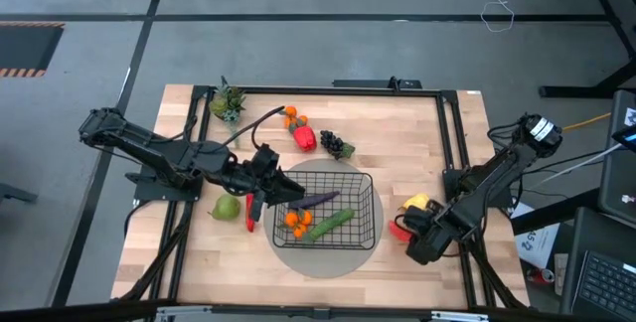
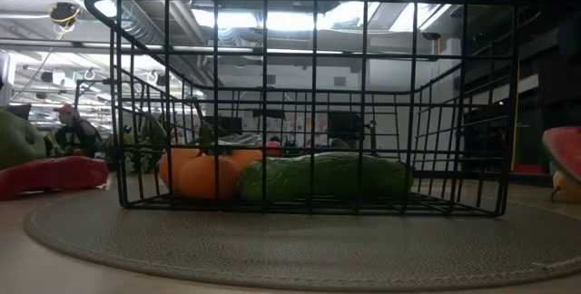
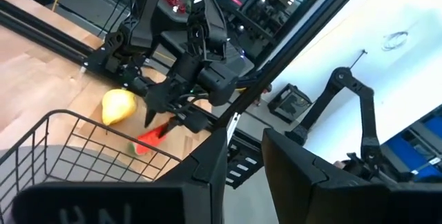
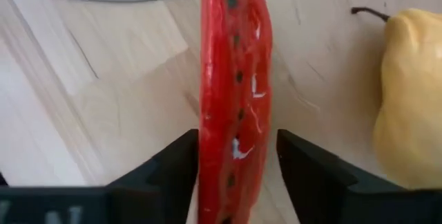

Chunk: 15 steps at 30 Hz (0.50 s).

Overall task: Build produce basket
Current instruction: Put the green watermelon slice into the black wire basket

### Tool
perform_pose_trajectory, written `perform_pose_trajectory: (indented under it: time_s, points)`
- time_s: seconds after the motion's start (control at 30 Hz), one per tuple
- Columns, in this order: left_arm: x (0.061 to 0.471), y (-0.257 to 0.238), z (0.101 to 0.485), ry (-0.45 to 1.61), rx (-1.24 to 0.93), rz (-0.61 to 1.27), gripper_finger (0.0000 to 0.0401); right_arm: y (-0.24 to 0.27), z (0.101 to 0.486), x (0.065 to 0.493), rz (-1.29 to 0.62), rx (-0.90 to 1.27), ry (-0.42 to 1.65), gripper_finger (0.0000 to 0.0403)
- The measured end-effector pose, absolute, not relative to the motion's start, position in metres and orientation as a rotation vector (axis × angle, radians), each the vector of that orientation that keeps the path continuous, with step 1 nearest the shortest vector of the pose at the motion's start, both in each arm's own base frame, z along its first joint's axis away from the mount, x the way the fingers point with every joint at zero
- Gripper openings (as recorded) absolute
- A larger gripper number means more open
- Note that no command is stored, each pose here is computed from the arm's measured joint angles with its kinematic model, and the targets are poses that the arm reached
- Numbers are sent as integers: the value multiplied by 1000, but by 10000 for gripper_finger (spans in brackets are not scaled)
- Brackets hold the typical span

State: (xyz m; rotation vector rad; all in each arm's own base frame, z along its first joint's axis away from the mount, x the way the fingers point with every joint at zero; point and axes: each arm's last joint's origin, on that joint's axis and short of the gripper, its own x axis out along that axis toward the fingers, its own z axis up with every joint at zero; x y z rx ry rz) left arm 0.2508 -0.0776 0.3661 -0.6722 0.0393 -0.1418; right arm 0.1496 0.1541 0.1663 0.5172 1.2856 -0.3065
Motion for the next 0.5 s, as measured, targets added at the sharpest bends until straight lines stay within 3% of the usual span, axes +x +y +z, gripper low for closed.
perform_pose_trajectory:
  time_s: [0.1, 0.27, 0.5]
  points:
    - [251, -78, 365, 46, -670, -140, 87, 155, 167, 151, -339, 591, 1272, 145]
    - [251, -78, 363, 73, -663, -139, 87, 158, 168, 152, -376, 704, 1273, 32]
    - [251, -78, 360, 100, -656, -129, 87, 172, 207, 162, -369, 810, 1314, 20]
